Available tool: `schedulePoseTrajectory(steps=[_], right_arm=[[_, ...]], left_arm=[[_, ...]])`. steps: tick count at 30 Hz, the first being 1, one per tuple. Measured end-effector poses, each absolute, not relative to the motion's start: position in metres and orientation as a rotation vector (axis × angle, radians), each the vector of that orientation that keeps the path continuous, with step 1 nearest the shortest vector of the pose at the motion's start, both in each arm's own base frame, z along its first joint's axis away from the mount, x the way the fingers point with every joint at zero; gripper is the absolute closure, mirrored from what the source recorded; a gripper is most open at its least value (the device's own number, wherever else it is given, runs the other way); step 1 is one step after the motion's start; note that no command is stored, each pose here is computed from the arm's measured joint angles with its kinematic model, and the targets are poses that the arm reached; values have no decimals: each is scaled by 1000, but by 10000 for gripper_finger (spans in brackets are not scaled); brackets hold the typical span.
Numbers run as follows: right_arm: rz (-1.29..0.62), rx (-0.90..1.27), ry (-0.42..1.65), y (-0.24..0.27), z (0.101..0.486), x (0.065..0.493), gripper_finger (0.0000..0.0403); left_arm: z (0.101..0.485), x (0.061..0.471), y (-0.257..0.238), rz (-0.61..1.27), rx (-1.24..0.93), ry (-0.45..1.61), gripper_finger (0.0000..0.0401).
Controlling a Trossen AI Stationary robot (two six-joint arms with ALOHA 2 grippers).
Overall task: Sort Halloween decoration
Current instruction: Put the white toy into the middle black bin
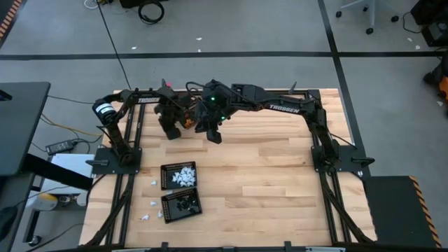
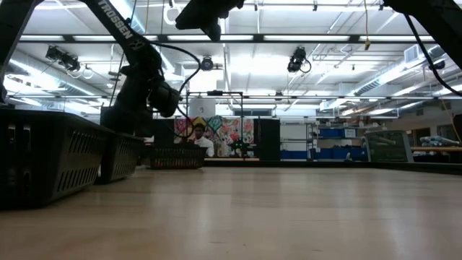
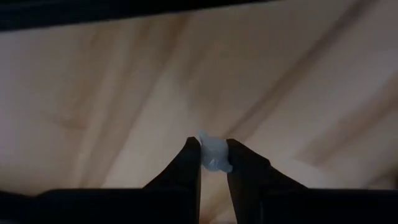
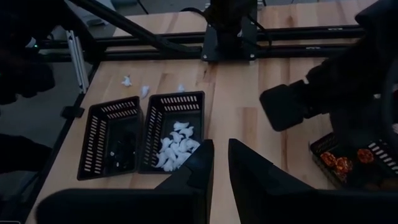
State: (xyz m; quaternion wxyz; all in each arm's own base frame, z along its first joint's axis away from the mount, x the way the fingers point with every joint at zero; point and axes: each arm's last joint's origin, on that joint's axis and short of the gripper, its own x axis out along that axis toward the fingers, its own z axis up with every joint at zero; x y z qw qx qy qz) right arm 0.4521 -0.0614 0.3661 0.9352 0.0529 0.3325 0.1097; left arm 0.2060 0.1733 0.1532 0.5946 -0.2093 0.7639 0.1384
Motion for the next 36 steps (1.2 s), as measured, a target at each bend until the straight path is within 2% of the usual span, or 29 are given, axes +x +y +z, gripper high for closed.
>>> schedulePoseTrajectory(steps=[9, 23, 29, 36], right_arm=[[195, 112, 746, -76, 363, 443, 349], [56, 62, 742, -111, 387, 413, 349], [42, 71, 751, -118, 386, 411, 349], [25, 79, 762, -122, 396, 396, 349]], left_arm=[[165, 217, 153, 140, -626, 1726, 344], [217, 218, 115, -9, -890, 1445, 344], [233, 226, 79, -51, -876, 1443, 344], [234, 248, 22, -132, -801, 1467, 343]])
